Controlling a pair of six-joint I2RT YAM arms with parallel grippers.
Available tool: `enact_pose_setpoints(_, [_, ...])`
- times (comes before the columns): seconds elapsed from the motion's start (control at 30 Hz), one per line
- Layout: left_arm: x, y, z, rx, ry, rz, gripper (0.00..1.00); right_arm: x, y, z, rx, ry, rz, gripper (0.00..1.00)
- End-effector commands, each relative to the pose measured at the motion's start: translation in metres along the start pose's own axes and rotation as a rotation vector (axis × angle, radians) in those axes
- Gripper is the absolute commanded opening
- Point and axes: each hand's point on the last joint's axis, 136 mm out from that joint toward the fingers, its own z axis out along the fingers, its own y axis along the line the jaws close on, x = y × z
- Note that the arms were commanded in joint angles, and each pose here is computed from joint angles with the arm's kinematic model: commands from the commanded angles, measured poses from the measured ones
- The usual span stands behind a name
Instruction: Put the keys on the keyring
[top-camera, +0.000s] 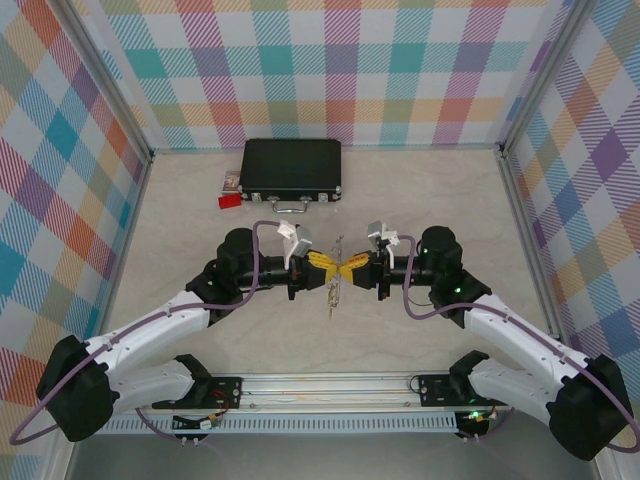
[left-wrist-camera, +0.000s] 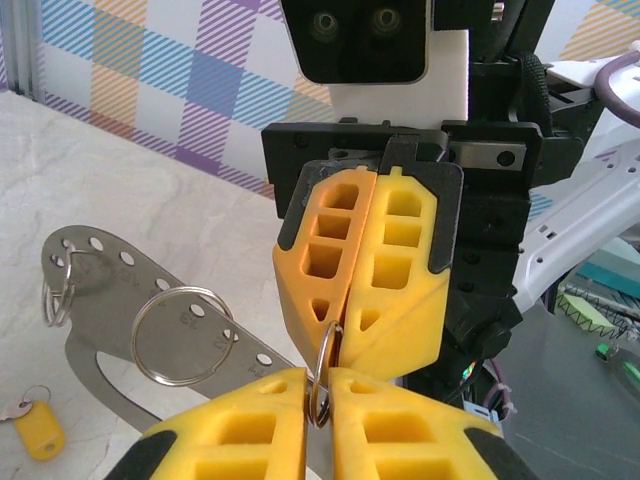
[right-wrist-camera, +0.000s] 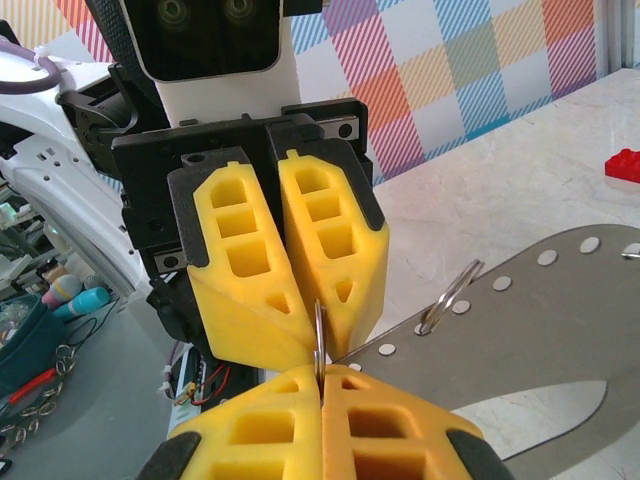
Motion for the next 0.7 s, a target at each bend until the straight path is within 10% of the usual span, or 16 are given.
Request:
enact_pose_setpoints(0.0, [-0.005,-0.003,0.0,0.016,-0.012,0.015,0.04,-0.013,0.009,0.0,-0.029,-0.027,-0.05,0.0])
enact_pose_setpoints(0.23, [-0.009,-0.005,-0.002,0.016,-0.027,0.026,0.0,-0.01,0.006,0.0,-0.017,-0.023,-0.041,0.02])
enact_pose_setpoints(0.33, [-0.01,-0.004,-0.004,-0.002,-0.029,0.033,0.0,-0.009,-0.003,-0.002,0.045,-0.032,-0.028,0.53])
enact_pose_setpoints(0.67, [-0.009,0.008,-0.01,-0.089,-0.029,0.062,0.0,-0.004,-0.055,-0.042,0.471,-0.126,0.049,0.73])
